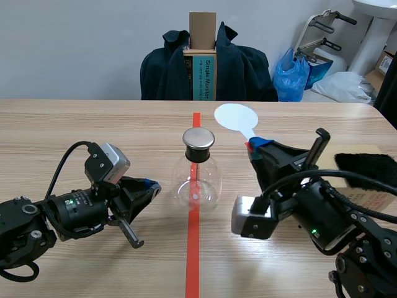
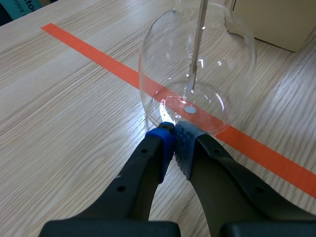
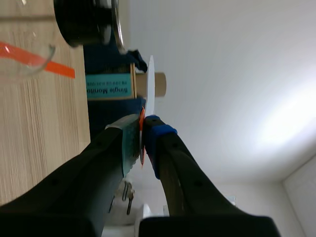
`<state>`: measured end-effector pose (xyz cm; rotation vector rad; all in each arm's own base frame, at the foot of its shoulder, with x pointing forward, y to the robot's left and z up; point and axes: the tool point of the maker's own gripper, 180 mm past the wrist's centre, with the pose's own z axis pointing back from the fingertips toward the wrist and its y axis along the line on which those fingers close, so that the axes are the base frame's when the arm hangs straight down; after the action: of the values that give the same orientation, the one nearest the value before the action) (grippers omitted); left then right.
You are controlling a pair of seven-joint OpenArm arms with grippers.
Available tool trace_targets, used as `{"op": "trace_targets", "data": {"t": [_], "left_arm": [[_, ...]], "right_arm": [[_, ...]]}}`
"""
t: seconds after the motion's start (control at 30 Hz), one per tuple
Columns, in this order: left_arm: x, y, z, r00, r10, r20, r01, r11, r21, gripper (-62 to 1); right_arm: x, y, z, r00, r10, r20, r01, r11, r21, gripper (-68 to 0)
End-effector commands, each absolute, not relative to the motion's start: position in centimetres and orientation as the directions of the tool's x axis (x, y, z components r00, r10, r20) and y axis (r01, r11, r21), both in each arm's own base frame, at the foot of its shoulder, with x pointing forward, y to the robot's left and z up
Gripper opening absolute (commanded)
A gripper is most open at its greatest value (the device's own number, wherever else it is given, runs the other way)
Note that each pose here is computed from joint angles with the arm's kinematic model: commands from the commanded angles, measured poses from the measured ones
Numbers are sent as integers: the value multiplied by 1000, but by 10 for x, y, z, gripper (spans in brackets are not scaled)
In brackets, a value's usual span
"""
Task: Do the electroscope experiment.
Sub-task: 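Move the plate toward and away from the electroscope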
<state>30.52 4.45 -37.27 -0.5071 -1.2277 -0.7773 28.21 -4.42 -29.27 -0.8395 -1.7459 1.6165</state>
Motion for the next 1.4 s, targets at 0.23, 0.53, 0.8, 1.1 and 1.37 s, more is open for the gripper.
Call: {"op": "trace_targets", "data": {"t": [0.23,0.53,0.8,1.1,1.37], "left_arm": [[315,42,-358,100,-220,970,752,656,71,-577],[315,42,-358,100,-220,970,752,656,71,-577],[315,42,-358,100,-220,970,752,656,71,-577],[315,42,-358,100,-220,970,752,656,71,-577],[314,42,-358,100,-220,970,752,656,71,-577]], "right_arm": [[268,-24,-280,-729,684,-28,92,58,-994,-667],[262,-19,-281,-761,648,-33,92,58,-994,-667],[262,-19,-281,-761,648,-33,92,57,-994,-667],[262,-19,-281,-760,649,-33,92,58,-994,-667],[280,-37,-280,-663,749,-18,92,58,-994,-667]]}}
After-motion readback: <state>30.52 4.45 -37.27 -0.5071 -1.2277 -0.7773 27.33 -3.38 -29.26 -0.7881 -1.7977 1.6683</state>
